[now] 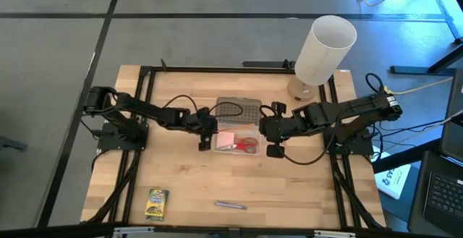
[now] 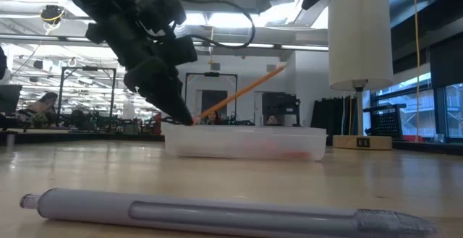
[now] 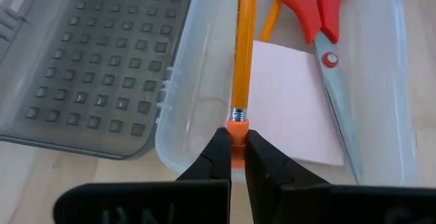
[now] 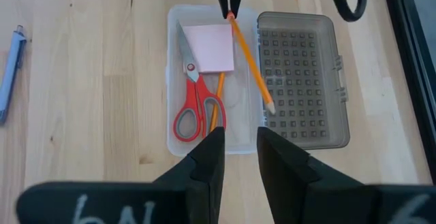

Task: Pack school essentials
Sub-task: Put the orange pencil into the supply box

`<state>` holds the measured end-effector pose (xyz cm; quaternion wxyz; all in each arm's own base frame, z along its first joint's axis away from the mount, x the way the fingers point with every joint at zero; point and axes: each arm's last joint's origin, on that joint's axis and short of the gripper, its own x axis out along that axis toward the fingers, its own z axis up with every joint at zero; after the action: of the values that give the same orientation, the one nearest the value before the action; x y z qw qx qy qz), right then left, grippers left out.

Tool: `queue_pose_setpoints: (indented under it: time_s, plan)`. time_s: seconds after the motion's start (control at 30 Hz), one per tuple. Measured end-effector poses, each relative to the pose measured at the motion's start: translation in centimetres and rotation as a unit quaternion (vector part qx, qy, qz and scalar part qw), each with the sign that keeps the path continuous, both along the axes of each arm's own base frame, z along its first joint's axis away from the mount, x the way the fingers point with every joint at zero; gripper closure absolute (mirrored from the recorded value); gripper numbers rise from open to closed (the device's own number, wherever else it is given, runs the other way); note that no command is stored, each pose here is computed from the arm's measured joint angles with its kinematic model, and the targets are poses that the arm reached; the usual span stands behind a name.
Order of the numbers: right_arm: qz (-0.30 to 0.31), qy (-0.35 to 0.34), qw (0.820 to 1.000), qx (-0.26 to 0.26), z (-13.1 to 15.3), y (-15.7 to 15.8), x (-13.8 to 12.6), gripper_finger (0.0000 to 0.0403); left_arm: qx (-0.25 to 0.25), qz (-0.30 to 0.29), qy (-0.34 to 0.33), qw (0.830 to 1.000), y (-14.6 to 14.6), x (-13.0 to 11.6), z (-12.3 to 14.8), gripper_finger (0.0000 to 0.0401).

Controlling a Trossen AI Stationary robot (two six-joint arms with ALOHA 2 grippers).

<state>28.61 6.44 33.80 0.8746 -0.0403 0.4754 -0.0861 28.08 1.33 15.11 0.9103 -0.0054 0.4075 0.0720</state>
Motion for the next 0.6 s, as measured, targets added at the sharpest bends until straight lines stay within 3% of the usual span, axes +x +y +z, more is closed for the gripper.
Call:
queue_pose_setpoints:
  time_s: [0.27,0.6]
  plan:
    - [0.002,0.000,1.000,-0.001,0.00,0.00,0.00,0.0313,-0.001,0.002,0.018,1.000,0.10,-0.27,-0.22,0.0392]
    - [0.002,0.001,1.000,-0.001,0.00,0.00,0.00,0.0313,0.000,0.002,0.018,1.000,0.10,-0.27,-0.22,0.0353]
